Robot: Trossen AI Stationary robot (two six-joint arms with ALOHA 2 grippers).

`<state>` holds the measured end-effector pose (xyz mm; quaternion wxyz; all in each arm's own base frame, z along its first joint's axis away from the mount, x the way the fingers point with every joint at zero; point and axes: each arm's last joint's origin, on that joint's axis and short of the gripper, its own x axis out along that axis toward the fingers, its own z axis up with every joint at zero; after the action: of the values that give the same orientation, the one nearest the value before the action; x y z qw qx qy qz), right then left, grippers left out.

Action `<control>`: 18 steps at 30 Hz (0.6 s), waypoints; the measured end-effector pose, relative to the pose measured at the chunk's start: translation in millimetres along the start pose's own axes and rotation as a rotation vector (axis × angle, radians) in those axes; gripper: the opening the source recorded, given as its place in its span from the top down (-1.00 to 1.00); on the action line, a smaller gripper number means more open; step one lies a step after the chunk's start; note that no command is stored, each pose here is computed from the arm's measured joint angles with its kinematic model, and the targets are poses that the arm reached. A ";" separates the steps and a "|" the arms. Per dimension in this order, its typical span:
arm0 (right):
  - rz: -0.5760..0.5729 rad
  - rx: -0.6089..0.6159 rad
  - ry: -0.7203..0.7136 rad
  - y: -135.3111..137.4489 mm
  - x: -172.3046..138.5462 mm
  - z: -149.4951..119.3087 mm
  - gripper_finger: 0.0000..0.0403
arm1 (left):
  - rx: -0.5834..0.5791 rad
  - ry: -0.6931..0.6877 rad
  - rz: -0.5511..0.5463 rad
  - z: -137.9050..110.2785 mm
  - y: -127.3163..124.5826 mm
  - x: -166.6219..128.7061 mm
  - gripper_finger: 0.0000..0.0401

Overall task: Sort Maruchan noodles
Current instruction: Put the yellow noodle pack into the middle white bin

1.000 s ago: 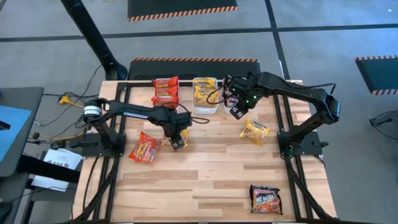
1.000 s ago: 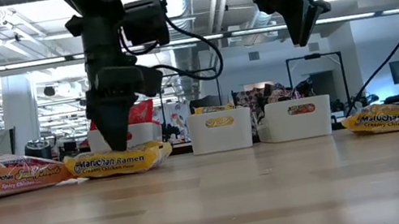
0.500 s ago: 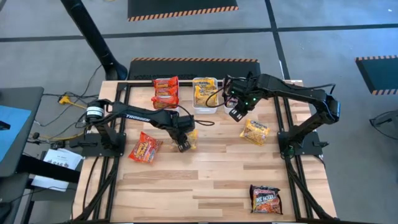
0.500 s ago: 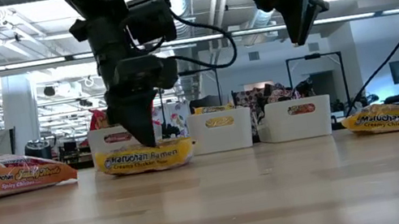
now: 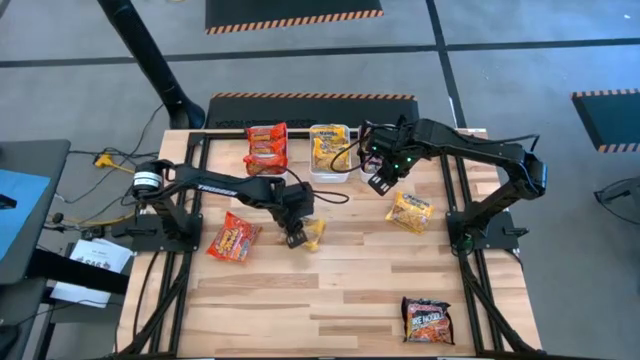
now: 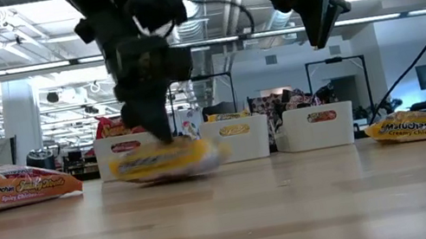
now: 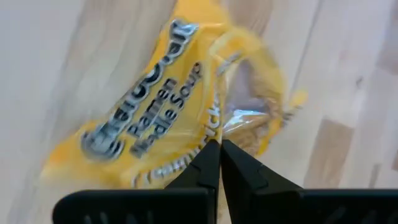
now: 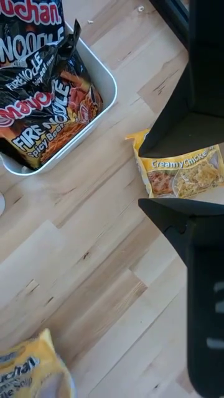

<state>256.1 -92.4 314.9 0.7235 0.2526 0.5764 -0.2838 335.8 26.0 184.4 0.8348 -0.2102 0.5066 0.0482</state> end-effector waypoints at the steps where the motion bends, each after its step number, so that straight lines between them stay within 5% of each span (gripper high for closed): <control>1: 0.000 0.000 0.000 0.0 0.0 0.0 0.33 | 0.010 -0.016 -0.003 1.3 -1.1 -3.6 1.00; 18: 0.002 0.000 -0.003 0.2 0.0 0.3 0.37 | 0.047 -0.075 -0.038 6.7 -4.4 -14.3 1.00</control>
<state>256.4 -92.5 314.9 0.7246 0.2528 0.5751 -0.2836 335.8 26.6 200.8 0.8586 -0.1981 0.4720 0.0280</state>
